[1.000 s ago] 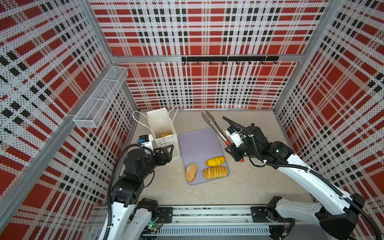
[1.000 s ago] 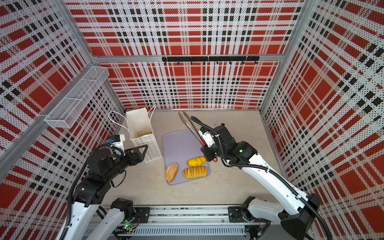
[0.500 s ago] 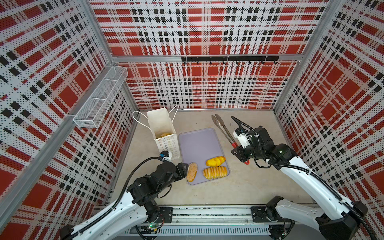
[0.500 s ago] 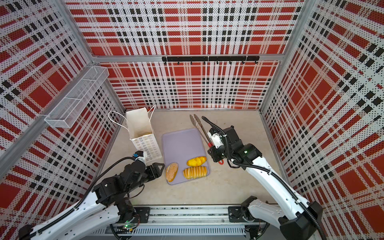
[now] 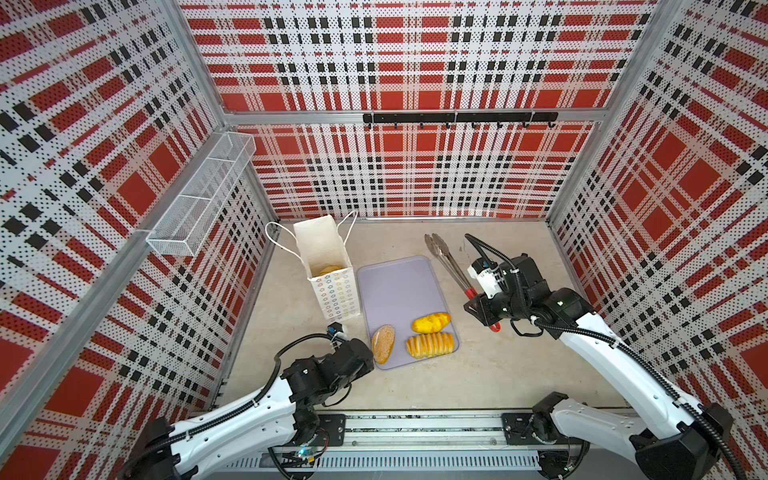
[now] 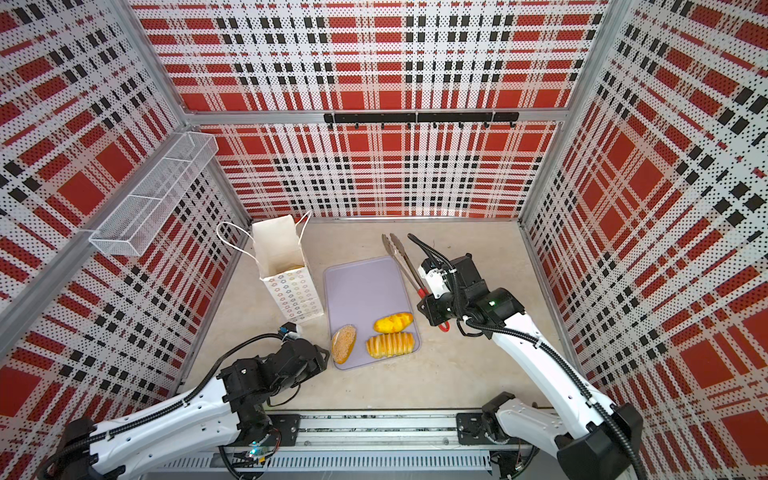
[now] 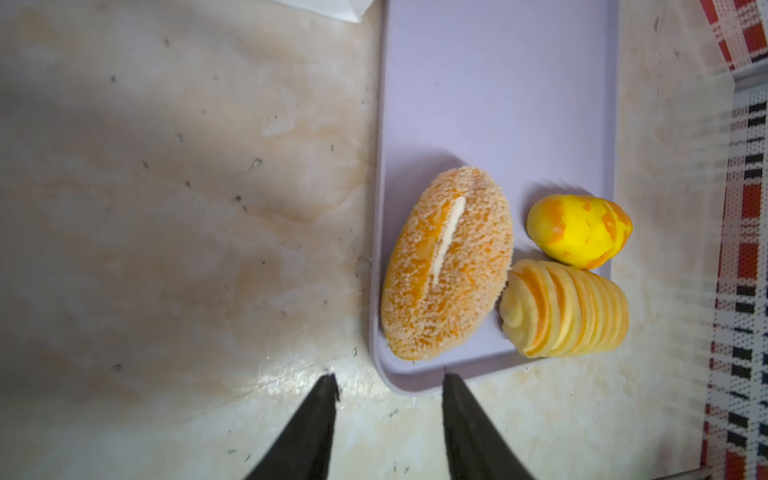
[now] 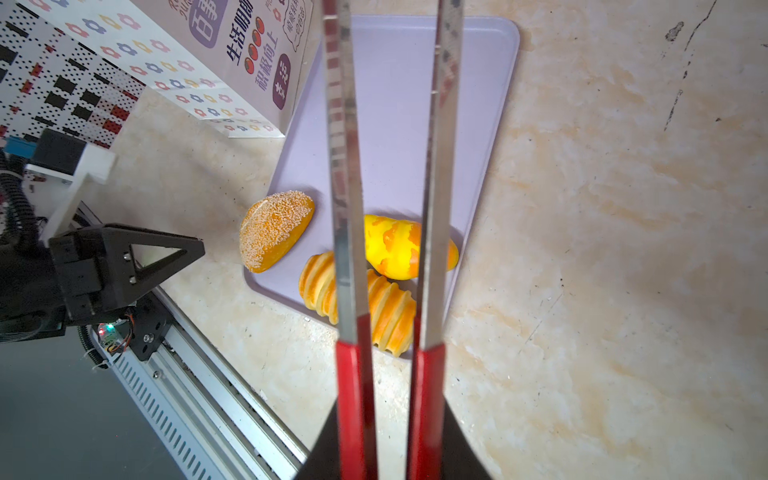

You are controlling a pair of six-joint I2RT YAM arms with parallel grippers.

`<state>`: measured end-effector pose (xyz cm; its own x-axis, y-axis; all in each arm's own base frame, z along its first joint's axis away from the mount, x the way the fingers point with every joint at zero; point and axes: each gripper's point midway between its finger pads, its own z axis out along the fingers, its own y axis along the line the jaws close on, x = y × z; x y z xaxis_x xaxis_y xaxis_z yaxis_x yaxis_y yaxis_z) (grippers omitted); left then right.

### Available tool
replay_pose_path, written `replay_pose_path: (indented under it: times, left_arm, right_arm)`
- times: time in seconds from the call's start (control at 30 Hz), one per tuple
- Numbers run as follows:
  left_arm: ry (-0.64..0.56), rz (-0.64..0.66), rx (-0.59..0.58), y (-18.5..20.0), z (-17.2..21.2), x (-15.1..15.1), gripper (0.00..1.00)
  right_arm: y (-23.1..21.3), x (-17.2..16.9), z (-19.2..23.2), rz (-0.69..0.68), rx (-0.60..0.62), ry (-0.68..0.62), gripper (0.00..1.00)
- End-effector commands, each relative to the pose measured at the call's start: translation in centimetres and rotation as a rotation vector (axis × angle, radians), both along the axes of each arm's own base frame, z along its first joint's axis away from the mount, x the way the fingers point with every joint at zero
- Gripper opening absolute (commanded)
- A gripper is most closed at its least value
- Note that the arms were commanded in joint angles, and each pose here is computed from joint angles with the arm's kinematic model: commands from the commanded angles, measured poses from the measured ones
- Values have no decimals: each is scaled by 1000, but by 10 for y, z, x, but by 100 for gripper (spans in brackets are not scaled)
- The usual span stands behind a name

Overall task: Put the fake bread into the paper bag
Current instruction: 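Lower the left gripper beside the sesame bun at the tray's near edge, then push the sesame bun farther onto the tray with the left gripper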

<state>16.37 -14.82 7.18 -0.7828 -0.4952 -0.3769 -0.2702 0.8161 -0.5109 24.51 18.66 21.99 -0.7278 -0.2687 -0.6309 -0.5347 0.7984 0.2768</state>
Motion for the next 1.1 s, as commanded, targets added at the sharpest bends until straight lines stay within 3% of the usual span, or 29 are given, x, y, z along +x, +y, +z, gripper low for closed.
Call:
replay_pose_path:
  times: [0.0, 0.3, 0.43, 0.73, 1.07]
  left_arm:
    - [-2, 28, -66, -6, -2, 1, 34]
    - [47, -12, -16, -13, -26, -1, 18]
    - [72, -16, 20, -13, -39, 0, 4]
    - [124, -48, 123, -15, -60, 2, 0]
    - [5, -129, -6, -69, -36, 34, 0]
  right_arm:
    - [5, 4, 6, 22, 26, -31, 23]
    - [6, 6, 5, 25, 33, -26, 23]
    - [5, 6, 7, 22, 34, -30, 23]
    - [3, 6, 6, 17, 31, -28, 23]
    - [-6, 10, 2, -26, 43, -11, 22]
